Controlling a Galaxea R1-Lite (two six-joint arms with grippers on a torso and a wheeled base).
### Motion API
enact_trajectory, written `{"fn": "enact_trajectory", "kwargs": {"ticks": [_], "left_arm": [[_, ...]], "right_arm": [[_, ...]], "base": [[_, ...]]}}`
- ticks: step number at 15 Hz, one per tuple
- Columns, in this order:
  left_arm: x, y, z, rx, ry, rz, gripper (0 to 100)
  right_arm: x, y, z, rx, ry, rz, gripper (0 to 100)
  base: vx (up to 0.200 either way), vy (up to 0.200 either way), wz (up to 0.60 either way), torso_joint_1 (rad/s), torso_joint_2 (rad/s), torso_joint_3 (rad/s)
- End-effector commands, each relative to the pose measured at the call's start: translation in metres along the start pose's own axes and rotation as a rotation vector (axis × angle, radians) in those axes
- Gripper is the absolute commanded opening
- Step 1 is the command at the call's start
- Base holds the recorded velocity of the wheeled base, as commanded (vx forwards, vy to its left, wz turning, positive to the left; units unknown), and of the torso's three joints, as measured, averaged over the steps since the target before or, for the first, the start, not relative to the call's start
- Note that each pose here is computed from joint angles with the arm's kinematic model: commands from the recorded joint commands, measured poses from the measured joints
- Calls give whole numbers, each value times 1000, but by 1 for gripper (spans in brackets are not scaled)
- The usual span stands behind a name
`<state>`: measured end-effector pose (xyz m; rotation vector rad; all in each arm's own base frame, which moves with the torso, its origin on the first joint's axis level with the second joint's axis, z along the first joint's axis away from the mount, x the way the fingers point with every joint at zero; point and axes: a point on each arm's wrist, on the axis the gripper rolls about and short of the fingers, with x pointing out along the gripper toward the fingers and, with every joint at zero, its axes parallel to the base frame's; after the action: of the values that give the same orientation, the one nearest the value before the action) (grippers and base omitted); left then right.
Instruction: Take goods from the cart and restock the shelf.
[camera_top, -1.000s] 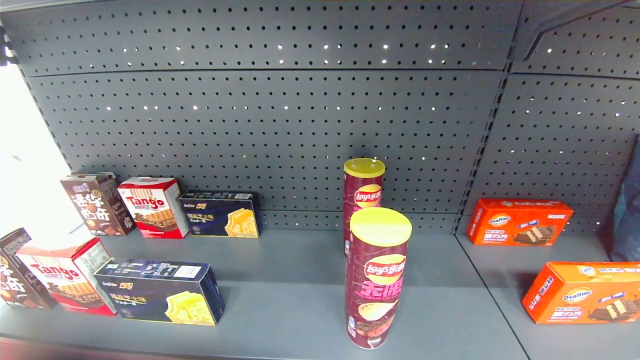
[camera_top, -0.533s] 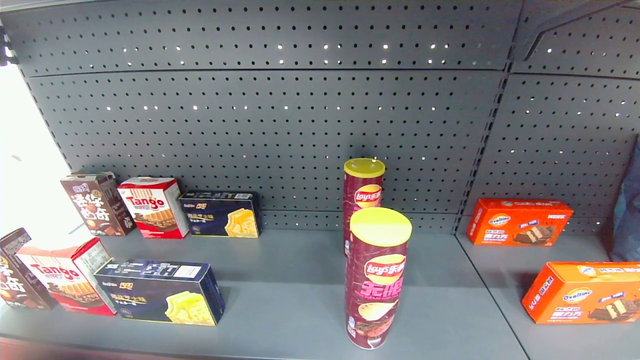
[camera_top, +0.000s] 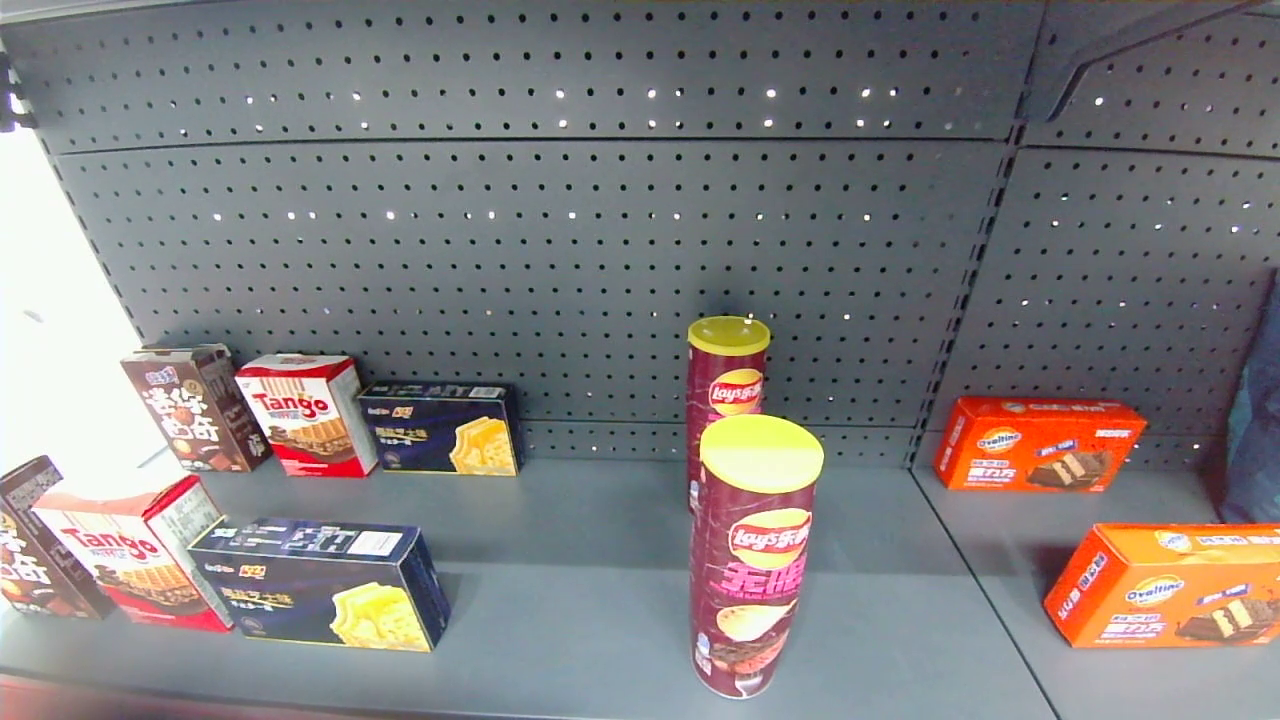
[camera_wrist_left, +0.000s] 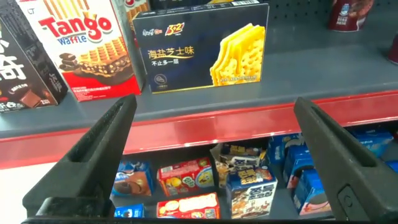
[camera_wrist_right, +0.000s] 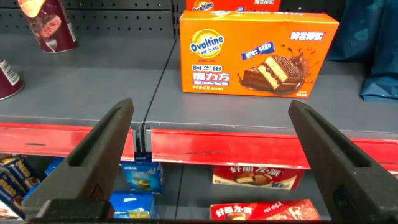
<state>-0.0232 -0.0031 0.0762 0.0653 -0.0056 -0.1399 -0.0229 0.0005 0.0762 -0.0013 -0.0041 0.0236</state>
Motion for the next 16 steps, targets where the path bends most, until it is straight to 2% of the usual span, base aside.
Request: {"fn": "enact_trajectory", "kwargs": {"ticks": [1, 14, 16], "left_arm": [[0, 0, 0, 2, -1, -1, 100], [0, 0, 0, -13, 0, 5, 100], [0, 0, 0, -10, 0, 5, 100]], "right_arm": [[0, 0, 0, 0, -2, 1, 100], [0, 0, 0, 0, -1, 6, 100], [0, 0, 0, -2, -1, 10, 100]], "base": [[-200, 0, 0, 2, 7, -2], [0, 0, 0, 0, 0, 0], [0, 0, -300, -1, 1, 4]]}}
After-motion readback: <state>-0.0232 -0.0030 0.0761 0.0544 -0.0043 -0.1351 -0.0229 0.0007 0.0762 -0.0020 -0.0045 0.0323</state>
